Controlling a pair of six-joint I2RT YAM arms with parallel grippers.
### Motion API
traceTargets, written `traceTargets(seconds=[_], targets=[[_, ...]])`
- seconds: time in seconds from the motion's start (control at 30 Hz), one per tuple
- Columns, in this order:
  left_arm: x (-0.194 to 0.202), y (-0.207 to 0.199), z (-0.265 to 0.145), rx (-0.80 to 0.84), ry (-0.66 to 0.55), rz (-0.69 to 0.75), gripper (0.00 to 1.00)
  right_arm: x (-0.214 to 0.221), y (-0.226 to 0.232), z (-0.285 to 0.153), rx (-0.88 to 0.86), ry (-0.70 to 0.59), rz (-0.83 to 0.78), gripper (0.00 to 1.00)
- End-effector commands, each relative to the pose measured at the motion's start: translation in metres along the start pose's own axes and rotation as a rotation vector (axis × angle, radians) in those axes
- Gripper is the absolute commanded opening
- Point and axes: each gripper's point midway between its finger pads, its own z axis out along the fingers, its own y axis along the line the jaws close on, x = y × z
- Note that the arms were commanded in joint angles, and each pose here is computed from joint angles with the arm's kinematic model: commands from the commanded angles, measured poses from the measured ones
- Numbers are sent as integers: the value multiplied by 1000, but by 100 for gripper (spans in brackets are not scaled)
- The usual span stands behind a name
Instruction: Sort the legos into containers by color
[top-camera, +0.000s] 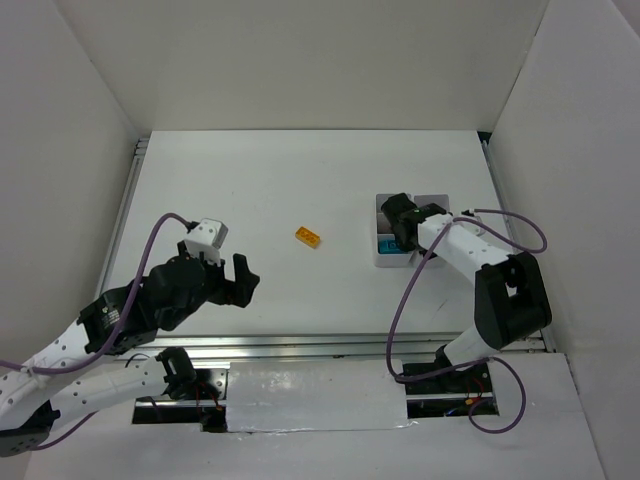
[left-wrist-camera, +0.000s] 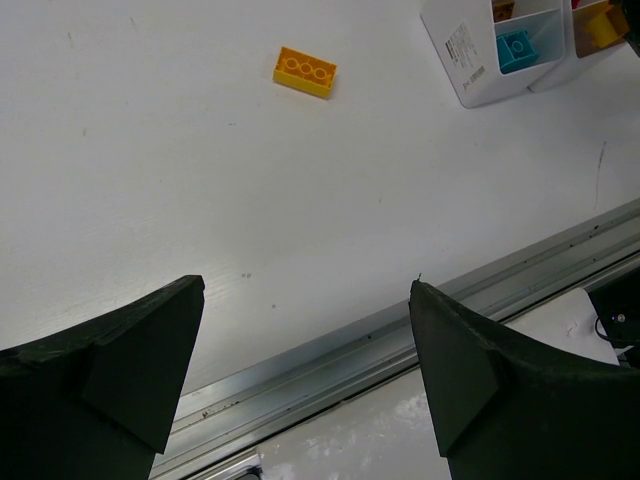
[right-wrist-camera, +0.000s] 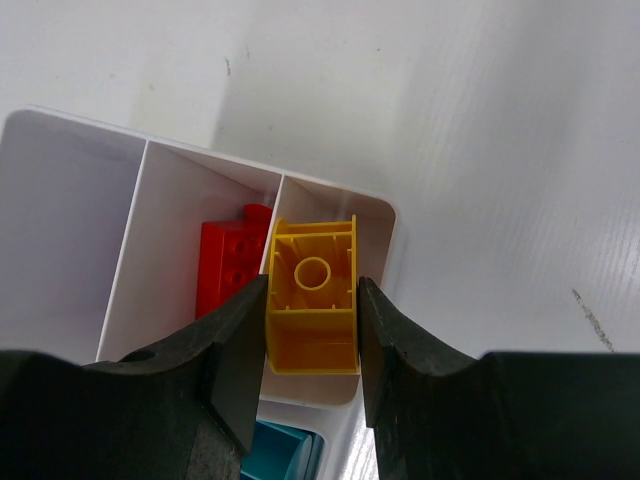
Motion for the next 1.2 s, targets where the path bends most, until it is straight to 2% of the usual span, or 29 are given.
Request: traceTargets(seconds=[0.0, 0.1, 0.33, 0.6, 0.63, 0.67, 0.8, 0.87, 0.97, 1.07, 1.17], targets=[[-7, -8, 3, 33, -24, 11, 96, -13, 17, -3, -48, -18, 70, 4], [-7, -9, 3, 39, -22, 16, 96, -12, 16, -2, -43, -12, 62, 6], [-7, -12, 2, 59, -22, 22, 96, -5, 14, 0, -29, 12, 55, 23], [-5, -15, 3, 73, -13, 31, 96, -3, 18, -5, -41, 44, 58, 26], [-5, -15, 4, 75, -13, 32, 96, -4, 19, -5, -42, 47, 63, 36], [-5, -16, 4, 79, -11, 34, 96, -4, 20, -6, -48, 50, 67, 39], [-5, -17, 3, 89, -13, 36, 96, -5, 20, -8, -55, 58, 72, 41], [-5, -18, 3, 92, -13, 37, 96, -6, 21, -10, -63, 62, 76, 48], [-5, -19, 3, 100, -11, 41, 96, -7, 21, -10, -68, 66, 81, 51], [-4, -20, 3, 102, -9, 44, 96, -7, 23, -11, -77, 70, 78, 68], [-4, -20, 3, 105, -8, 43, 96, -7, 24, -12, -75, 70, 74, 74]])
